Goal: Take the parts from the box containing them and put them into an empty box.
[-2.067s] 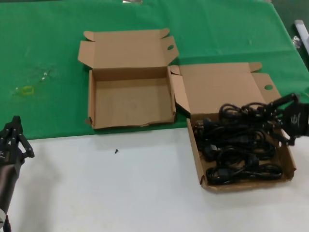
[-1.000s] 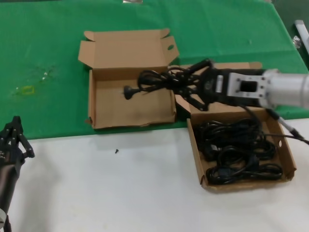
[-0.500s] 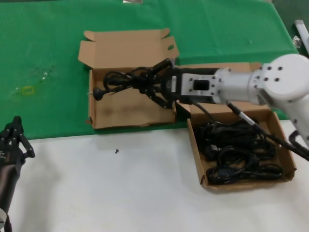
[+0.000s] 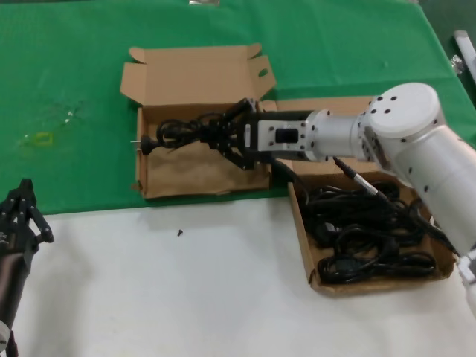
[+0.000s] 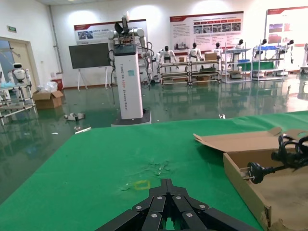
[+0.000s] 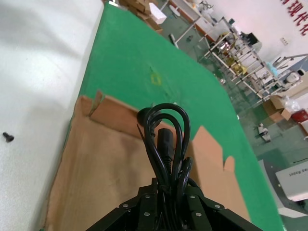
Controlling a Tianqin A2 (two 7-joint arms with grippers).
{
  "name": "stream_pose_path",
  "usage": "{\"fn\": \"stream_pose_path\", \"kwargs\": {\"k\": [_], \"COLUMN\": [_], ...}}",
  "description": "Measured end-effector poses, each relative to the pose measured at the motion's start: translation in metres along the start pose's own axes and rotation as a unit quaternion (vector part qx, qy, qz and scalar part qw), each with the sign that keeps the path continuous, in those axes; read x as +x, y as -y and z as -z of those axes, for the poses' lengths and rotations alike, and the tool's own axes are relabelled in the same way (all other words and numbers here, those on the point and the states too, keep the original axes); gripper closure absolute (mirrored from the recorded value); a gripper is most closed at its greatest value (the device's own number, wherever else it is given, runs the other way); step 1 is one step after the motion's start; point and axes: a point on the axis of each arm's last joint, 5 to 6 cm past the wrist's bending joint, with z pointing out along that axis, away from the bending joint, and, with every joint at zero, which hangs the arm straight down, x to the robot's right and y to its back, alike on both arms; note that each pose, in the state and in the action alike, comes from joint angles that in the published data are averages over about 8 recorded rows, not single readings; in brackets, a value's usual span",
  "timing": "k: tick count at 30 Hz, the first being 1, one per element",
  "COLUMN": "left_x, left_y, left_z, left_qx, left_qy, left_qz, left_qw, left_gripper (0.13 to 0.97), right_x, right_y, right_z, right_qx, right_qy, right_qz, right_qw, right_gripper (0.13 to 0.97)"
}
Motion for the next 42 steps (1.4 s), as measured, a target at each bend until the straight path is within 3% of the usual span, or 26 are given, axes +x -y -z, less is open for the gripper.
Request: {"fn": "stream_pose_path", "kwargs": {"k": [7,16,25,30,33,37,42], "left_x": [0.0,0.0,0.0,0.0,0.0,0.0,0.0], "left_y": [0.0,0.0,0.0,0.0,0.0,0.0,0.0], "left_z": [0.0,0.0,0.0,0.0,0.0,0.0,0.0], "left_qx": [0.0,0.0,0.0,0.0,0.0,0.0,0.0], "left_qy": [0.0,0.0,0.0,0.0,0.0,0.0,0.0], "left_qz": [0.0,0.0,0.0,0.0,0.0,0.0,0.0], "left_qw": [1.0,1.0,1.0,1.0,1.0,1.0,1.0], "left_gripper": [0.954,0.954,0.954,0.954,0.954,0.954,0.954], "right_x": [-0.006,-0.01,-0.01,-0.008,-0.005,-0.002,0.0], "right_y": [-0.009,-0.015,-0.018,-0.02,-0.021,-0.02,-0.019], "right_z": [-0.011,-0.016,-0.015,-0.011,-0.007,0.002,0.015], "right_qx": [-0.008,-0.013,-0.016,-0.017,-0.018,-0.017,-0.016], "right_qy": [0.008,0.009,0.005,-0.001,-0.006,-0.012,-0.019], "right_qz": [0.0,0.0,-0.005,-0.012,-0.018,-0.024,-0.031], "right_qw": [1.0,1.0,1.0,1.0,1.0,0.999,0.999], "right_gripper": [0.875,0.817,0.691,0.568,0.494,0.494,0.374]}}
